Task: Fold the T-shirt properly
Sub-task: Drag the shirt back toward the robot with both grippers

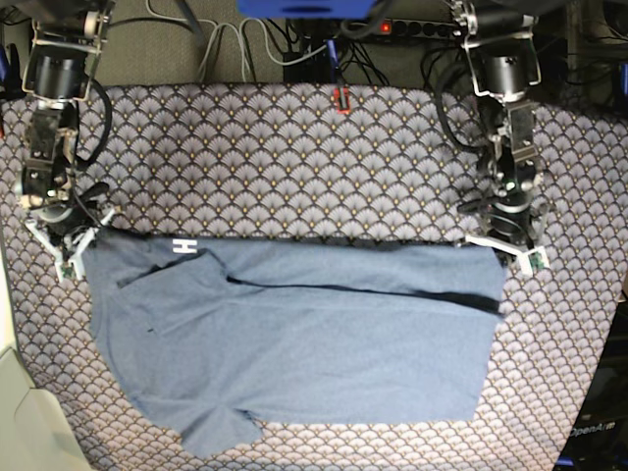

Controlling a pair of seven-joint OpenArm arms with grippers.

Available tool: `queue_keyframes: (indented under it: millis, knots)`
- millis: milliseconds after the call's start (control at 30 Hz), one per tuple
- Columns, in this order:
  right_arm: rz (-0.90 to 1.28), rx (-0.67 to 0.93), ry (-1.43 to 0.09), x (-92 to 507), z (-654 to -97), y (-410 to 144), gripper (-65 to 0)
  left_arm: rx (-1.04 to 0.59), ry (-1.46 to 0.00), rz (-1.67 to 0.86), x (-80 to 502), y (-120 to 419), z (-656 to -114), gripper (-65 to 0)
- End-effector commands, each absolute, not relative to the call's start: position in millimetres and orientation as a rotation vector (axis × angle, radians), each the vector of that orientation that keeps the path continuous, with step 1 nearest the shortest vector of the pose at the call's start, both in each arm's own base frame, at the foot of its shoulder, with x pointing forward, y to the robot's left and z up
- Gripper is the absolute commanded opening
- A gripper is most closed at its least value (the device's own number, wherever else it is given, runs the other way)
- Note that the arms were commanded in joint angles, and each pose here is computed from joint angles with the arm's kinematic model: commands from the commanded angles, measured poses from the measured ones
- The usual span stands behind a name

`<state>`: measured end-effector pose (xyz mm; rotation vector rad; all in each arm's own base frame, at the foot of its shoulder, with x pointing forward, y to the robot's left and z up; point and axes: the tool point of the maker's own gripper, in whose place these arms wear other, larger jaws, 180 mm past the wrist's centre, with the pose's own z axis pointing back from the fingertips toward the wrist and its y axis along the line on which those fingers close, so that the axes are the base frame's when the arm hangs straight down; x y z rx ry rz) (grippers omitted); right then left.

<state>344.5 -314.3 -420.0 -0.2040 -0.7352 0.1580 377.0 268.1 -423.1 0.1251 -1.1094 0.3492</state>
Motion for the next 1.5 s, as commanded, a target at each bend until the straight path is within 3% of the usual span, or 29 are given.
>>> queue_keyframes:
  millis: [0, 733, 1267, 1467]
  knots:
    - [0.166, -0.238, -0.764, 352, -405, -327, -65.0, 0.143, -1.162, 0.343, 387, 276, -404, -64.4]
    - [0.308, -0.298, -0.729, 283, -401, -318, -65.0, 0.196, -1.145, 0.26, 336, 283, -378, -64.4]
    - [0.344, -0.221, -0.684, 224, -411, -293, -65.0, 0.206, -1.085, 0.213, 267, 275, -386, -64.4]
    - [0.352, -0.22, -0.646, 205, -417, -295, -65.0, 0.212, -1.071, 0.253, 247, 297, -384, -64.4]
